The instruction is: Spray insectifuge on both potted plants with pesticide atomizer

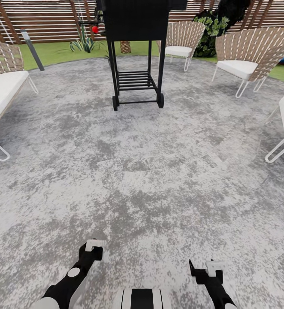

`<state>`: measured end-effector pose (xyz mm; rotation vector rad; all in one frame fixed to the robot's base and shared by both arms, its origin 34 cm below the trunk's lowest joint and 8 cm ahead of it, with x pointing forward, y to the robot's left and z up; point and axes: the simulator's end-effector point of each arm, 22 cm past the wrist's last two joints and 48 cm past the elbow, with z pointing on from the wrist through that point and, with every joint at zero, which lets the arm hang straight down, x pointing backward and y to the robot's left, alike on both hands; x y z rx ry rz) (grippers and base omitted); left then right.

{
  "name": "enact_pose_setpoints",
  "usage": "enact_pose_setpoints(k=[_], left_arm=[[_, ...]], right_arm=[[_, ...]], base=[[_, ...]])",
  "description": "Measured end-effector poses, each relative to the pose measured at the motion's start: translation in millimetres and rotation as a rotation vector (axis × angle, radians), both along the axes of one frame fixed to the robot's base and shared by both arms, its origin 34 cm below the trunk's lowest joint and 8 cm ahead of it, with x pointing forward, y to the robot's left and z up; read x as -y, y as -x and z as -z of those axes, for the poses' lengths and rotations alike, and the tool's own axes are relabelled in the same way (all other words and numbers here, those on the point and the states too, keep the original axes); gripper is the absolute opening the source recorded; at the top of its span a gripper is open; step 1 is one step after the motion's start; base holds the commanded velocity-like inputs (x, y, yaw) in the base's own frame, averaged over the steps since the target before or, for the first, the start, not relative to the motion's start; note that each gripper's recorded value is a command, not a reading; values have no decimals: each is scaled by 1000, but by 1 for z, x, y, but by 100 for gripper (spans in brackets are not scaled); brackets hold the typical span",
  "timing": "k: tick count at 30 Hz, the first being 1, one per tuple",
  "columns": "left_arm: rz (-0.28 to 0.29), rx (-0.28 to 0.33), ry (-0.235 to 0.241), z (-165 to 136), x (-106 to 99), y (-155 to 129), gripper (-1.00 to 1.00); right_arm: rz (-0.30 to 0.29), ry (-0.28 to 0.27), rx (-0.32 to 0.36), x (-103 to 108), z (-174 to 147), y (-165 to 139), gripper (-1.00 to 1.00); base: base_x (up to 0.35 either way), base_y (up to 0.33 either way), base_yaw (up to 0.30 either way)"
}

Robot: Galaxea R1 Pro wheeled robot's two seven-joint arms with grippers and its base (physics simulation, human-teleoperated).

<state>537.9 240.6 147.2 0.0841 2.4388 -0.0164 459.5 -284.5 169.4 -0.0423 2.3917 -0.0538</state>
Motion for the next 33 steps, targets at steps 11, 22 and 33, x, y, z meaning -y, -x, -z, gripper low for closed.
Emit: enact_pose_setpoints(k=[11, 22, 33], left_arm=[[-1, 43, 0, -21, 0, -15, -100], [-1, 87, 0, -44, 0, -29, -100], [1, 113, 0, -64, -3, -38, -100]], right_arm=[[-1, 1, 45, -1, -18, -14, 100], [-3, -4, 90, -3, -37, -28, 100], [-2, 16, 149, 9, -56, -35, 100]], base=[[0, 0, 0], [0, 0, 0], [0, 0, 0]])
